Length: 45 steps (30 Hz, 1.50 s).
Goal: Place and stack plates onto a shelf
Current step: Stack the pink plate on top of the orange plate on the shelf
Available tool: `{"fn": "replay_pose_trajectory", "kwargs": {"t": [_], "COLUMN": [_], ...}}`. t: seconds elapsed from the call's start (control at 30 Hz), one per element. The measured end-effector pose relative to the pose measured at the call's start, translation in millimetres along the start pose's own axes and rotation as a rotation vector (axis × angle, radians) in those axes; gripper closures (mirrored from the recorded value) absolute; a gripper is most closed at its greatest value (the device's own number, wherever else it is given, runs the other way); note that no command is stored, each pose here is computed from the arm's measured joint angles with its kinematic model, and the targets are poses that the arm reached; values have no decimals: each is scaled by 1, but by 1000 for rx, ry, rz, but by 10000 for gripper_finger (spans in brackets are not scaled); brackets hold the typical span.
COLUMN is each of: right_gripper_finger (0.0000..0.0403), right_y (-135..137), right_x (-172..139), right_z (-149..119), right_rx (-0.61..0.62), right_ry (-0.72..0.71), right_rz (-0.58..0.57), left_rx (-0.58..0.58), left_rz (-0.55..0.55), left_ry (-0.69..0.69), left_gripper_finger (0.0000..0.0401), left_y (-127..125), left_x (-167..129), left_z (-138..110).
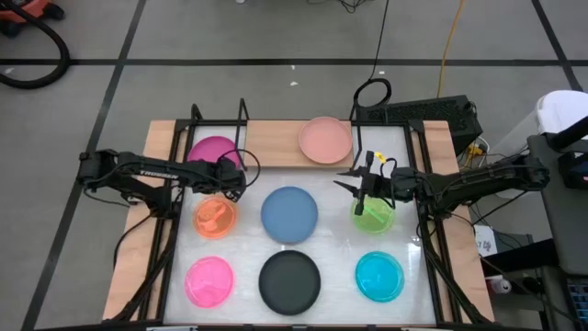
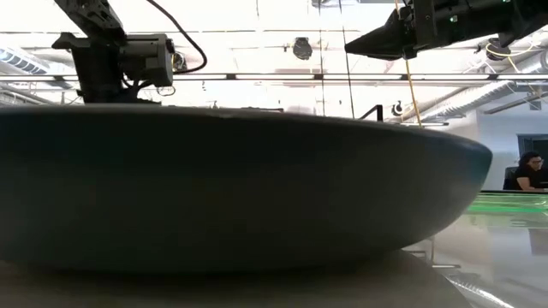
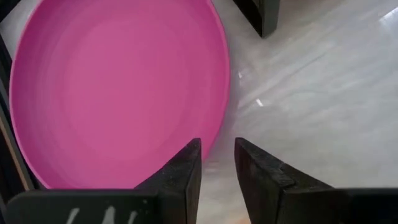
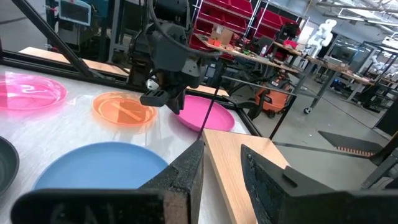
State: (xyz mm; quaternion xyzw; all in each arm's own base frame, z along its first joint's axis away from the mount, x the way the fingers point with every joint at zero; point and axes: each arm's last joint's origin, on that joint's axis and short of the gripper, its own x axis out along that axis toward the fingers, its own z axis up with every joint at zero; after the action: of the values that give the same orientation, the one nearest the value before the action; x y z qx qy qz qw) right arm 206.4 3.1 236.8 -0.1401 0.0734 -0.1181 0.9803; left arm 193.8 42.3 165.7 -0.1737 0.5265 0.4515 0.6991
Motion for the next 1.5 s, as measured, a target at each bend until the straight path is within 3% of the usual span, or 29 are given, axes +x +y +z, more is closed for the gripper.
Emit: {"fn": "replay_pose_trajectory", "kwargs": {"t": [0.27, 0.67, 0.93, 1.13, 1.5], "right_gripper_finger": [314, 314, 314, 314, 314], "right_y": [0, 0, 0, 0, 0], "right_x": [0, 0, 0, 0, 0], "right_z": [0, 0, 0, 0, 0], "right_rx": [13, 14, 15, 26, 26], "right_ry": [3, 0, -1, -1, 2], "right_rz": [1, 0, -1, -1, 0], "left_rx": [-6, -15, 5, 43, 32], "left_rz": [-42, 13, -123, -23, 78], "left_ry": [2, 67, 107, 72, 87], "left_gripper_finger": [297, 297, 297, 297, 298], "left_y": [-8, -4, -14, -11, 1], "left_x": [17, 33, 17, 4, 20], "left_z": [-5, -10, 5, 14, 2]}}
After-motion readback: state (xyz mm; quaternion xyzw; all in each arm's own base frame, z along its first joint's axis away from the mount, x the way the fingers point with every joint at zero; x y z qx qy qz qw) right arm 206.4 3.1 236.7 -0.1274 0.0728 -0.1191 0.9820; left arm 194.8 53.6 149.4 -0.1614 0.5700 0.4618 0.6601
